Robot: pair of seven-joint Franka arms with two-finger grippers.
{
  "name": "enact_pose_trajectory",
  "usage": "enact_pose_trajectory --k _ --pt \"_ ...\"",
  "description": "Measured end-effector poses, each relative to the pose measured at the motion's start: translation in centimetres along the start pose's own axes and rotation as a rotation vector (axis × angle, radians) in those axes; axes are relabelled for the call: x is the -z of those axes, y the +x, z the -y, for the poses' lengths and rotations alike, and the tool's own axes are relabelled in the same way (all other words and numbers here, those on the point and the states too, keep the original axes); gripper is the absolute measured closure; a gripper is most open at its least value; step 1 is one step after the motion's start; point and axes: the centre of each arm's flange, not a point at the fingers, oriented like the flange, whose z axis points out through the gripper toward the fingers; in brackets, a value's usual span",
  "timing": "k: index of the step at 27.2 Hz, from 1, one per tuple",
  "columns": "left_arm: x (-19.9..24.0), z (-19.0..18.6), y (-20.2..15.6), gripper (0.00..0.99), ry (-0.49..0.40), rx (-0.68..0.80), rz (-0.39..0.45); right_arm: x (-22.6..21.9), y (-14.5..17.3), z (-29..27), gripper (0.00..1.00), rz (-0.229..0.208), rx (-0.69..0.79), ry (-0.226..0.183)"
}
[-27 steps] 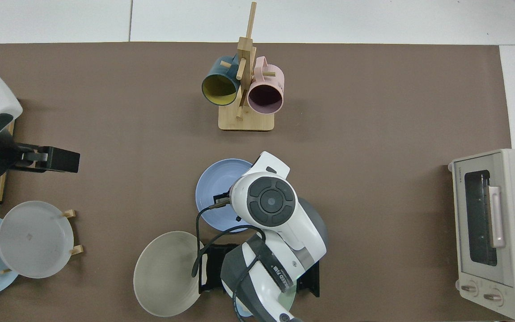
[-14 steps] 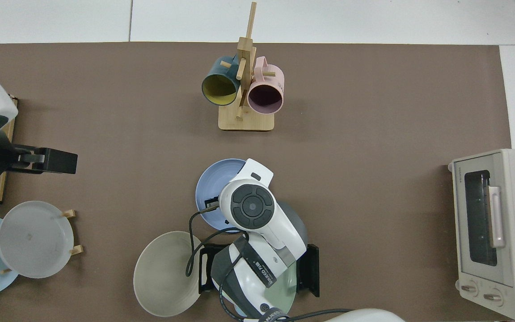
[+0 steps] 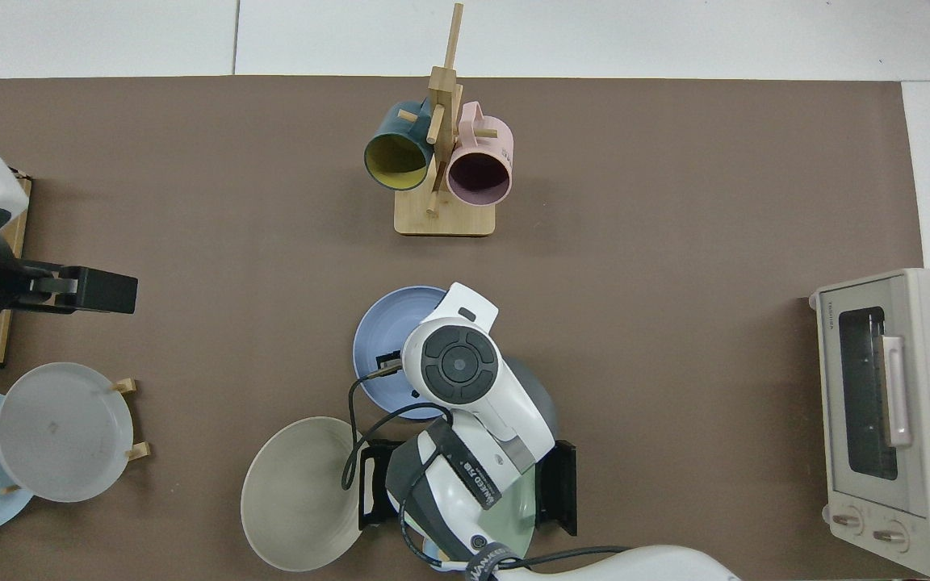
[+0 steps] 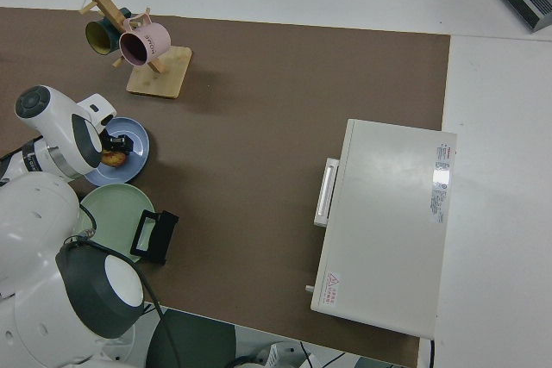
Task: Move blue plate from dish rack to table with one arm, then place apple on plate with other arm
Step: 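Lower the apple onto the blue plate with the right gripper, then open the right gripper and withdraw it from the plate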
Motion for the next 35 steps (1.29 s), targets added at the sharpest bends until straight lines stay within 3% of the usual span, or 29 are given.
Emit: enact_pose_trajectory --k 2,5,7,9,17,24,35 --pt "0.0 0.0 0.0 0.0 0.0 0.0 0.0 -0.1 0.0 0.0 0.28 0.001 0.0 -0.001" --pt "0.0 0.0 0.0 0.0 0.0 0.0 0.0 -0.1 0.0 0.0 0.2 0.002 0.0 -0.001" --pt "0.0 0.0 0.0 0.0 0.0 0.0 -0.001 0.0 0.0 0.2 0.07 0.0 0.002 0.001" --pt "0.0 0.0 0.0 0.0 0.0 0.0 0.0 0.2 0.1 0.3 0.01 -0.005 0.002 0.005" --pt "0.0 0.0 0.0 0.0 0.0 0.0 -0.001 4.7 2.5 -2.5 0.0 -0.038 -0.051 0.008" --pt "0.0 0.0 0.0 0.0 0.0 0.001 -0.001 12.7 5.8 -11.9 0.0 -0.064 -0.159 -0.005" --pt "0.0 0.0 0.0 0.0 0.0 0.001 0.0 23.1 4.9 -26.4 0.0 0.041 -0.141 -0.05"
